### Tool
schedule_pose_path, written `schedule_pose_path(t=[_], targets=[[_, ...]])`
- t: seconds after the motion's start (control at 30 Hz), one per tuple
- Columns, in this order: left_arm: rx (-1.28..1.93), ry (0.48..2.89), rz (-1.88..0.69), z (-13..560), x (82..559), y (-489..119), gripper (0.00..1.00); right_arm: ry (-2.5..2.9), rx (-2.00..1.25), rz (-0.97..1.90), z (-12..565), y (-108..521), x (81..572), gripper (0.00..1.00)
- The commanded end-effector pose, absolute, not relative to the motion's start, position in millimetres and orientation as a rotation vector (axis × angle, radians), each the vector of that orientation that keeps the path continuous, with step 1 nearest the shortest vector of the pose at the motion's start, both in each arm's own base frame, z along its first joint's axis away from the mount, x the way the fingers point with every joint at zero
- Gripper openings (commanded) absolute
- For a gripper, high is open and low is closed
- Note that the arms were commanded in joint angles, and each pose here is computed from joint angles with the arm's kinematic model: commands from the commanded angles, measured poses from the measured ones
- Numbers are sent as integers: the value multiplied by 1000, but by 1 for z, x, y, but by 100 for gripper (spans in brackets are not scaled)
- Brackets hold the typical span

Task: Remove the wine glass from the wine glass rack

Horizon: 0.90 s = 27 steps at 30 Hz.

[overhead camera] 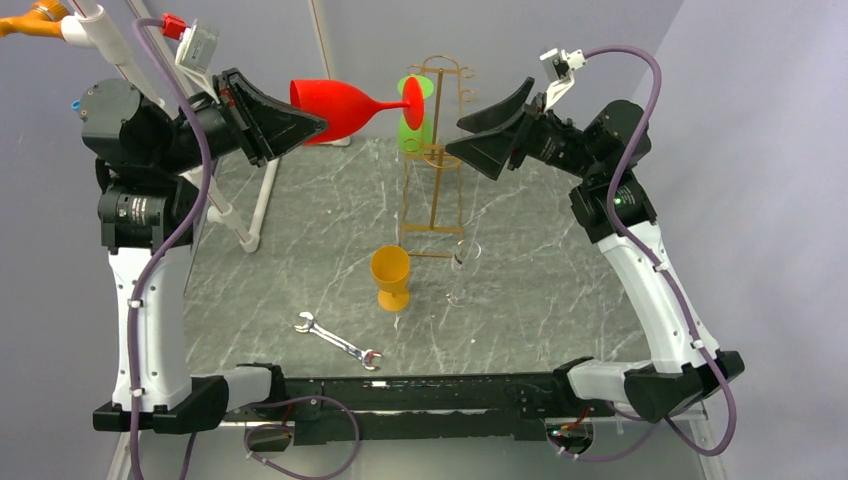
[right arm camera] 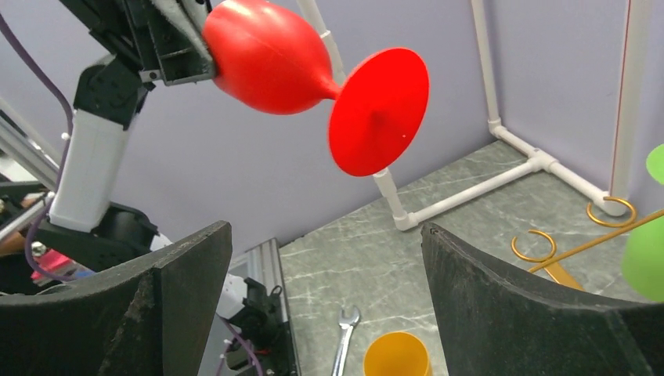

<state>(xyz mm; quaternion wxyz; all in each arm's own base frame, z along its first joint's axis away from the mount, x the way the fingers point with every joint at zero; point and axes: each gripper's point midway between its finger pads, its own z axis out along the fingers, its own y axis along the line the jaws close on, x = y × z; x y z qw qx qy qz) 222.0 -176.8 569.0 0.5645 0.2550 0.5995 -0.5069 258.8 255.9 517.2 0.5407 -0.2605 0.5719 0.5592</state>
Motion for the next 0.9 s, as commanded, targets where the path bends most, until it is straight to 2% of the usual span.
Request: schedule_pose_path(t=[0.0, 0.87], targets=[[564, 1466, -1093, 561, 229, -169, 0, 1241, -698, 1238, 542, 245, 236, 93], [254, 1823, -637, 483, 295, -109, 0, 1280, -740, 1227, 516, 254, 230, 93]])
